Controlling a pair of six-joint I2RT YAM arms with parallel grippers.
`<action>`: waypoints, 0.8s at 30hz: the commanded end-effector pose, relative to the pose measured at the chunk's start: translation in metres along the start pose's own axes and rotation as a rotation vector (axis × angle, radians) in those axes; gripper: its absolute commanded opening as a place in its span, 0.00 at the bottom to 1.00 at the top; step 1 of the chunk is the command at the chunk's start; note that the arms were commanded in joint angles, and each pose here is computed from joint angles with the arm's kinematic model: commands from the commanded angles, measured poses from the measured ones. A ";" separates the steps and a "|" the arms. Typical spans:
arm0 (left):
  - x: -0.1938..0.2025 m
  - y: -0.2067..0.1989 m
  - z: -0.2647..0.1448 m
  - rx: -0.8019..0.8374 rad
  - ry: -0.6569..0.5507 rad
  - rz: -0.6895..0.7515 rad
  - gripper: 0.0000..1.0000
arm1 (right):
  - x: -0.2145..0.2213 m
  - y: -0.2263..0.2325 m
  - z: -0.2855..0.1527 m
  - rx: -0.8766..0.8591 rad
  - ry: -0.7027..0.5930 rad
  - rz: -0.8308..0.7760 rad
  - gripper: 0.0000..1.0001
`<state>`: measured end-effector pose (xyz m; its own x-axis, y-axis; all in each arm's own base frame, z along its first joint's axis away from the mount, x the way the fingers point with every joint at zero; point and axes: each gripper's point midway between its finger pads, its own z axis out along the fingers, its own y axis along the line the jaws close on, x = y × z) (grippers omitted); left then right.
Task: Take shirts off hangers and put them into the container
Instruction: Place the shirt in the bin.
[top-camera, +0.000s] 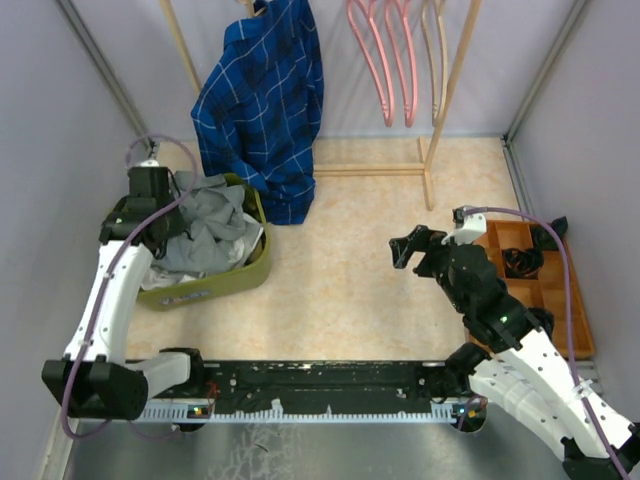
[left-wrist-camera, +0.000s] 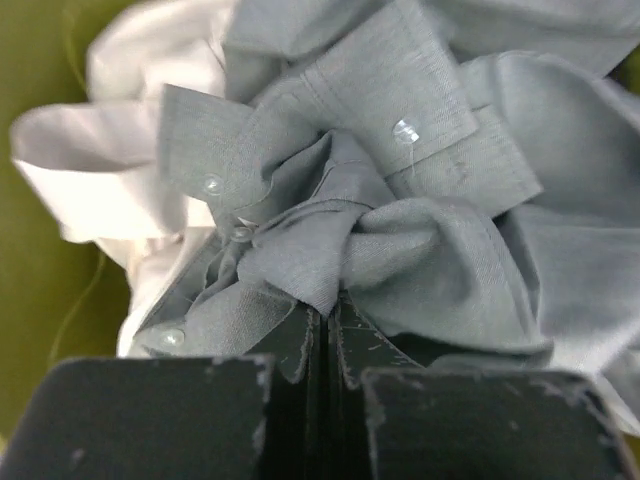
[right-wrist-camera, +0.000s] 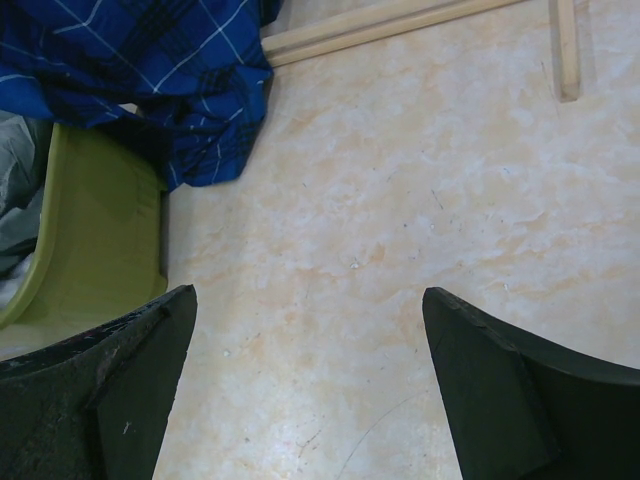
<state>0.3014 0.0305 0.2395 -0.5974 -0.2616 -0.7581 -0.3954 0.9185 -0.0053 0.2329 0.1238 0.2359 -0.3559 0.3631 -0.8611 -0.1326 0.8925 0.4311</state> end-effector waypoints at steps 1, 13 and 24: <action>0.057 -0.009 0.050 0.009 0.151 0.037 0.02 | -0.022 0.010 -0.004 -0.026 -0.062 0.017 0.95; 0.082 -0.027 0.047 0.109 0.310 0.073 0.46 | -0.021 0.007 -0.004 -0.015 -0.060 0.007 0.95; -0.042 -0.012 0.016 0.075 -0.071 -0.017 0.85 | -0.023 0.007 -0.006 -0.016 -0.067 0.010 0.96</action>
<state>0.3243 0.0164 0.2449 -0.6084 -0.2583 -0.7504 -0.3144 0.9466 -0.0710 0.2327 0.1226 0.2355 -0.3546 0.3618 -0.8622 -0.1285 0.8945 0.4282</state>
